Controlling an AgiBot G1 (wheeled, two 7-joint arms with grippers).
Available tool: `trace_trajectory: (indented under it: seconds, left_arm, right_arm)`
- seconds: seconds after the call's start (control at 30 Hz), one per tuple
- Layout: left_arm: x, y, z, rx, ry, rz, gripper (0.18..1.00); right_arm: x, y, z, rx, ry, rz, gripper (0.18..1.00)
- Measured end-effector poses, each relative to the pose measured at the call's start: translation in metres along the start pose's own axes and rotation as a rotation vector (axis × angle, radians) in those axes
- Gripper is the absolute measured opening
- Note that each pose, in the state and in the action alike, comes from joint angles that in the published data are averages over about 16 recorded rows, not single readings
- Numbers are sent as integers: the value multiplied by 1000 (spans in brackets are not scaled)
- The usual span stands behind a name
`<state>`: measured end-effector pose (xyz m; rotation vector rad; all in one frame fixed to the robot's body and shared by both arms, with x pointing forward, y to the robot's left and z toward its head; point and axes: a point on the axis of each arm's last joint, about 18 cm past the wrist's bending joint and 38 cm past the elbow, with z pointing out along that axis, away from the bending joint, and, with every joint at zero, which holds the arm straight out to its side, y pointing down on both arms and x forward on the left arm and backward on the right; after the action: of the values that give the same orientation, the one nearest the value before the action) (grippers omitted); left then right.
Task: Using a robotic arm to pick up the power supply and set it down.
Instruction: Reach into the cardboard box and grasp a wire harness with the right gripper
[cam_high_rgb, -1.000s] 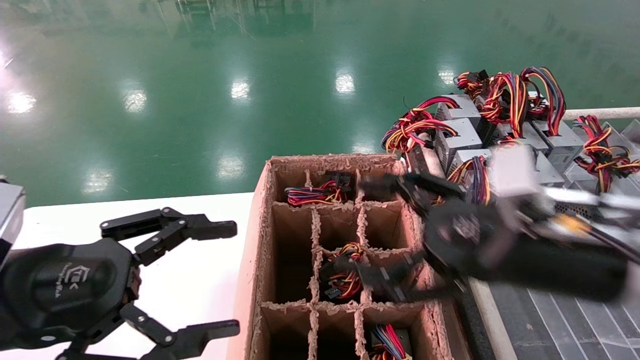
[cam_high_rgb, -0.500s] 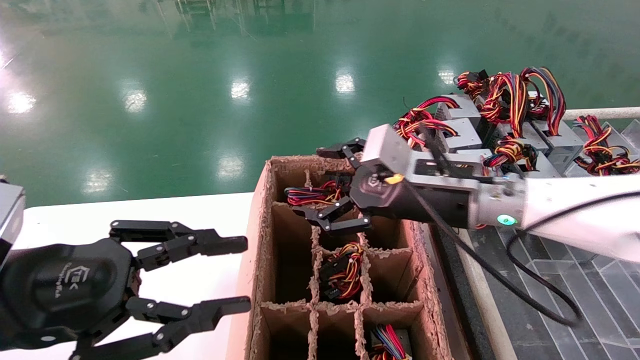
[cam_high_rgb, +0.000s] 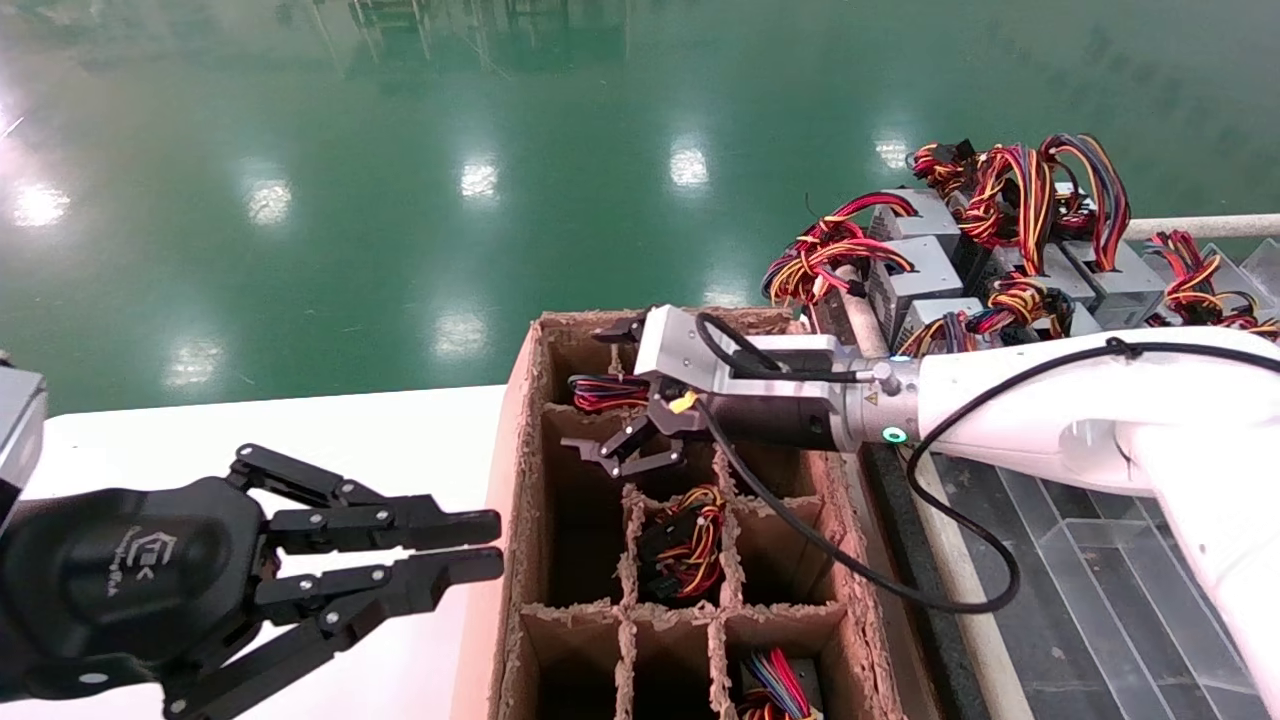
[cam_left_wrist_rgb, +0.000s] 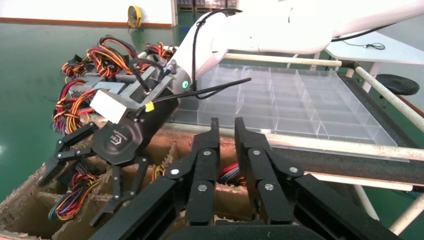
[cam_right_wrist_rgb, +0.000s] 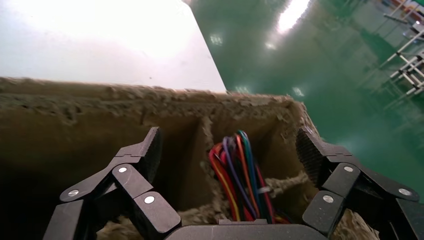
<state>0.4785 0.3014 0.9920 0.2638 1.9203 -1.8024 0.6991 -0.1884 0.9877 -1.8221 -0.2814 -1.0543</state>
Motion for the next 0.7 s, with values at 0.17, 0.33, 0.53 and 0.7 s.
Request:
trace_trajectory:
  seconds: [0.17,0.33,0.53,0.7]
  left_arm:
    - [0,0,0,0,0,0,259]
    - [0,0,0,0,0,0,220]
    - [0,0,0,0,0,0,197]
    - [0,0,0,0,0,0,192]
  right_arm:
    - [4,6,2,-13,11,3,944]
    - [7,12,1,-22,22,10,889]
    - [8,16,0,-29,29,19,790]
    - [9,18,0,-32,33,21,690]
